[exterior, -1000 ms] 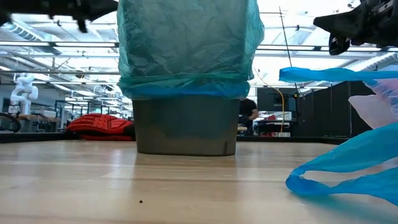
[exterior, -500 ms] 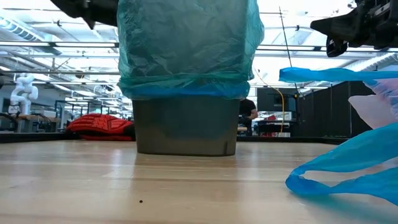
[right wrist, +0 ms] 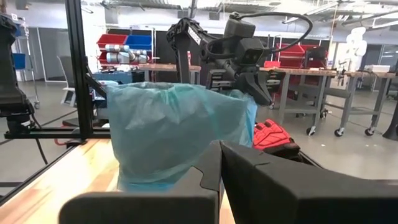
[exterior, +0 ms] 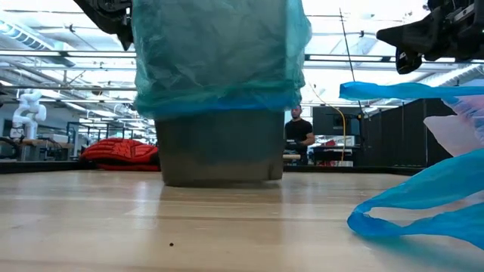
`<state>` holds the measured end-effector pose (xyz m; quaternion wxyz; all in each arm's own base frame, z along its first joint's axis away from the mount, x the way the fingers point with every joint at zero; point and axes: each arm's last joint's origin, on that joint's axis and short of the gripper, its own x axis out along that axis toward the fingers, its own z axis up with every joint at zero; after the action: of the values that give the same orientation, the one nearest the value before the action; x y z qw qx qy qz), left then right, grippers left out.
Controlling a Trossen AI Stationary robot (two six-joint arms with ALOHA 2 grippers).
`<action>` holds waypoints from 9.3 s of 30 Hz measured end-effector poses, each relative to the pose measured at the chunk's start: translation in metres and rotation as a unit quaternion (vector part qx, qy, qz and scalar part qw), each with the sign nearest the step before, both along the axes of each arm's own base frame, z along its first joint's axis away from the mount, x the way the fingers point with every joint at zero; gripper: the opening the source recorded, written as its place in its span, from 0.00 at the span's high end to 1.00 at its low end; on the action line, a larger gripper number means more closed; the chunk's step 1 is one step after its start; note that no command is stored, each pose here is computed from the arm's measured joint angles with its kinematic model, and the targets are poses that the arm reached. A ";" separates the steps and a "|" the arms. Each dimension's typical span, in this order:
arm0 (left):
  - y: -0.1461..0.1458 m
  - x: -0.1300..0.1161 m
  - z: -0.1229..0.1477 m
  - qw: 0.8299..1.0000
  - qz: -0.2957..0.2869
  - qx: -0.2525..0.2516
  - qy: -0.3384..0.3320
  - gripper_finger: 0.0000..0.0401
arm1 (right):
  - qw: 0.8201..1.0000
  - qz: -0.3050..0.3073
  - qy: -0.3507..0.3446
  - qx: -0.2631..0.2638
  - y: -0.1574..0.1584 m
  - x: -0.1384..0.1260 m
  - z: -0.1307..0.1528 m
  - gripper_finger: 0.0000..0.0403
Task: Place trash/remove bag and relplace
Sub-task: Insert the blue trash bag into the black trash bin, then return to Home Position
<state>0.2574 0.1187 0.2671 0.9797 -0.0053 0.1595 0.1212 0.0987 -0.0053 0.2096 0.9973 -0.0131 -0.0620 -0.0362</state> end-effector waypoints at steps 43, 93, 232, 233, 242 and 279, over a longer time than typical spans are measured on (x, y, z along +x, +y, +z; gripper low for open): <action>-0.033 -0.049 0.013 0.993 -0.031 -0.016 0.115 1.00 | 1.000 0.003 0.014 0.011 0.000 0.000 -0.003 1.00; -0.099 -0.138 -0.009 0.994 0.025 -0.108 -0.023 1.00 | 0.999 0.007 0.034 0.033 0.004 0.025 -0.006 1.00; -0.090 -0.145 -0.100 0.987 0.047 0.010 -0.155 1.00 | 1.000 -0.003 0.018 -0.008 0.002 -0.002 -0.034 1.00; -0.091 -0.146 -0.100 0.987 0.046 0.013 -0.156 1.00 | 1.000 -0.004 0.022 -0.007 0.002 -0.002 -0.034 1.00; -0.095 -0.161 -0.102 0.988 0.022 0.021 -0.154 1.00 | 0.999 -0.012 0.047 -0.003 0.001 -0.002 -0.039 1.00; -0.096 -0.161 -0.102 0.988 0.016 0.017 -0.153 1.00 | 0.999 -0.010 0.044 0.010 0.002 -0.002 -0.039 1.00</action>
<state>0.0969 0.0230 0.1648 0.9904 -0.0099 0.0058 0.1375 0.0968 -0.0037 0.1707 0.9988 -0.0055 -0.0177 -0.0462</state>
